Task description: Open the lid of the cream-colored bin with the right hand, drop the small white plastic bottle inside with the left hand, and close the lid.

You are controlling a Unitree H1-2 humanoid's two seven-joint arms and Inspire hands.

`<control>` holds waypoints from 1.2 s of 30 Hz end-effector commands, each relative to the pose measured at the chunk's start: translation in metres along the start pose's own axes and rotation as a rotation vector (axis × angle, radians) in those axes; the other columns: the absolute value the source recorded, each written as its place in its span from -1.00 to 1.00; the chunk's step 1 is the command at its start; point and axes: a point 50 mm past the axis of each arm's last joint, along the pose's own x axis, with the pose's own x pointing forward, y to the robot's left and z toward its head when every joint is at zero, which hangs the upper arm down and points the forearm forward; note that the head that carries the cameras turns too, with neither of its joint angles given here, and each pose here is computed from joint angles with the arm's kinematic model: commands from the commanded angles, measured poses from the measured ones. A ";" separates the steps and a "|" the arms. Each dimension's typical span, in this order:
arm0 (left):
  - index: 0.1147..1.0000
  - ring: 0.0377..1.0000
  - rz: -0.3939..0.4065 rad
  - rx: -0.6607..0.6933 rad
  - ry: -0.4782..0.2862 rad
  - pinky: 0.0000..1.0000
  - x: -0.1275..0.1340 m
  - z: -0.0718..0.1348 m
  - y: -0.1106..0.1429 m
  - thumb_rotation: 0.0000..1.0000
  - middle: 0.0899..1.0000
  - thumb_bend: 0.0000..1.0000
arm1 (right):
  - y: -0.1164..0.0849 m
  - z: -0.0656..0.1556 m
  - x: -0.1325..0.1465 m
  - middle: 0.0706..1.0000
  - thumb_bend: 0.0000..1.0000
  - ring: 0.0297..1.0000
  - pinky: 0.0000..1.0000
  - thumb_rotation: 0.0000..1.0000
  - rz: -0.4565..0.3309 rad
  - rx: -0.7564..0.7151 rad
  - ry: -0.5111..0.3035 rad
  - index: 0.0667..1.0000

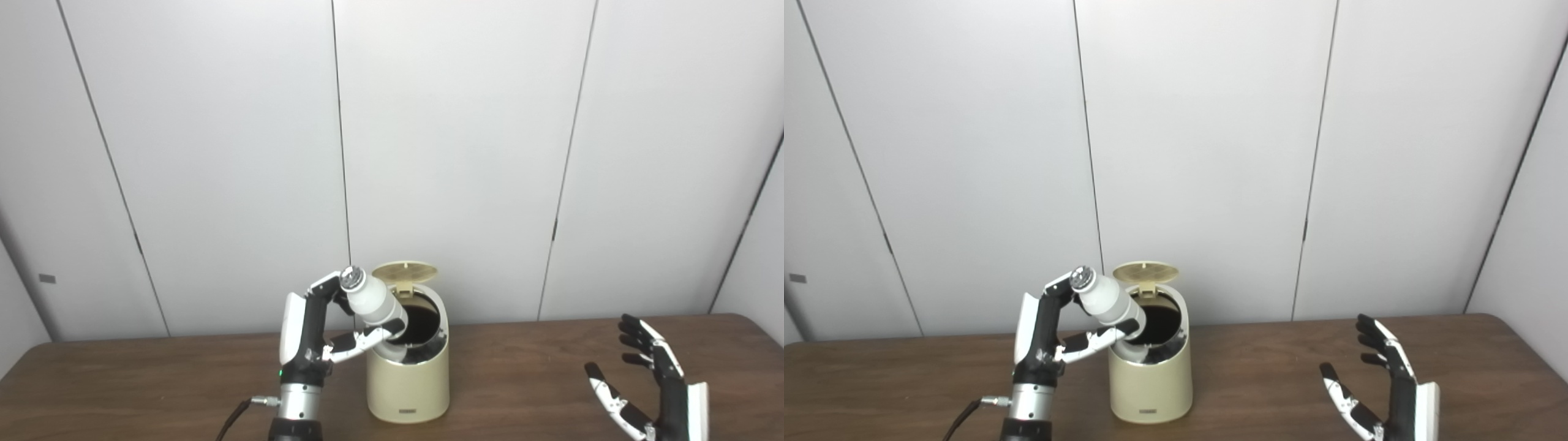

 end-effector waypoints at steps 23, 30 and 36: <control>-0.25 -0.05 -0.012 0.214 -0.169 -0.18 0.024 -0.011 -0.017 -1.00 -0.10 0.00 | 0.017 -0.005 -0.033 0.44 -0.48 0.38 0.14 -0.82 0.026 0.028 0.070 0.52; -0.25 -0.05 -0.027 0.242 -0.148 -0.18 0.025 -0.018 -0.020 -1.00 -0.09 0.00 | 0.017 -0.004 -0.033 0.41 -0.49 0.35 0.10 -0.96 0.023 0.033 0.062 0.51; -0.11 0.07 -0.108 0.204 -0.092 -0.06 0.023 -0.020 -0.019 -0.65 0.00 0.61 | 0.017 -0.005 -0.033 0.41 -0.49 0.36 0.11 -0.93 0.023 0.027 0.069 0.51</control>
